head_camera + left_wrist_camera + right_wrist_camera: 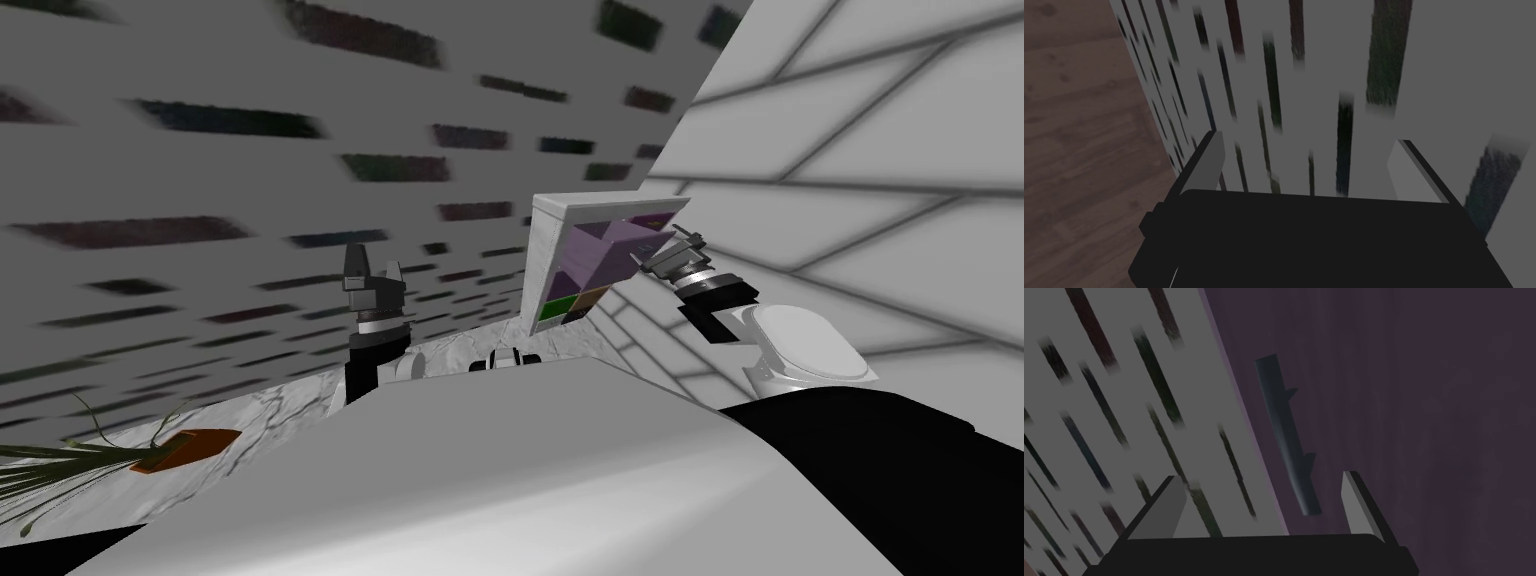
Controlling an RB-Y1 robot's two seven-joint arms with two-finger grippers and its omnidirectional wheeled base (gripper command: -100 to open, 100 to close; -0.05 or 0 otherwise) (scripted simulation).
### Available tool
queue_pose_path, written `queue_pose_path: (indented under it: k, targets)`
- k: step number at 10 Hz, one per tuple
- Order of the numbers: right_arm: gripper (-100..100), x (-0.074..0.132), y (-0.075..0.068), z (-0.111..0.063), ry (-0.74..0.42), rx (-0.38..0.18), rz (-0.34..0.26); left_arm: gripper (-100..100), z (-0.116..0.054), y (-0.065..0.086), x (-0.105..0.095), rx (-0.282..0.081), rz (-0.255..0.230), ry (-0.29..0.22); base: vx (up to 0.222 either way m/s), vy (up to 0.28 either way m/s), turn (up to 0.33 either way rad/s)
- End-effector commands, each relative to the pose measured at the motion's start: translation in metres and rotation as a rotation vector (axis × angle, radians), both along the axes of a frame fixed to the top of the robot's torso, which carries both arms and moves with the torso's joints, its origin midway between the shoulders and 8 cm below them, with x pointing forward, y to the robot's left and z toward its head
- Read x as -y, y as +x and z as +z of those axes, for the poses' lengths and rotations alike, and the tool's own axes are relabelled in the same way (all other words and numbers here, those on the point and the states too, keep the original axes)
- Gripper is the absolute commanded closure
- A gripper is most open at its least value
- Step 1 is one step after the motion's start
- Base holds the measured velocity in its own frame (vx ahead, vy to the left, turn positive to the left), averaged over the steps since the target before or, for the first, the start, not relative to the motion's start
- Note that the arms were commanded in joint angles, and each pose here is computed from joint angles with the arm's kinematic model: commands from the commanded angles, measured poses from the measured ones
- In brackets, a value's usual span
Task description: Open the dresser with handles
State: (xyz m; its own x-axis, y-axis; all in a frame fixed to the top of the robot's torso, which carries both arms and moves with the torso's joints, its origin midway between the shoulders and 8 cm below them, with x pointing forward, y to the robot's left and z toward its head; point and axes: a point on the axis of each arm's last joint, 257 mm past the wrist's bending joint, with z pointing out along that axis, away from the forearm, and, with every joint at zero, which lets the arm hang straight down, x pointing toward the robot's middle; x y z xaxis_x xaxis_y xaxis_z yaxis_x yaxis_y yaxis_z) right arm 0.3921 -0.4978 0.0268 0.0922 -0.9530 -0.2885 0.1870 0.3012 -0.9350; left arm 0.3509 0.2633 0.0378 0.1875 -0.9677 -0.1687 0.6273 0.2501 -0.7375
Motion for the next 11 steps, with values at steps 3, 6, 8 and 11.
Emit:
queue_pose_path:
  k: [3,6,8,11]
  targets:
    - [-100,0.019,0.002,0.026,0.002,0.004,-0.019,0,0.0,0.0,0.0,0.0,0.0,0.0,-0.024,0.03,0.052]
    - [0,0.021,0.003,0.021,0.007,-0.014,-0.014,0,0.0,0.0,0.0,0.0,0.0,0.0,-0.015,0.014,0.02]
    - [0,0.021,0.003,0.018,0.009,-0.02,-0.015,0,0.0,0.0,0.0,0.0,0.0,0.0,0.0,0.0,0.0]
    - [0,0.022,0.003,0.015,0.011,-0.025,-0.016,0,0.0,0.0,0.0,0.0,0.0,0.0,0.0,0.0,0.0]
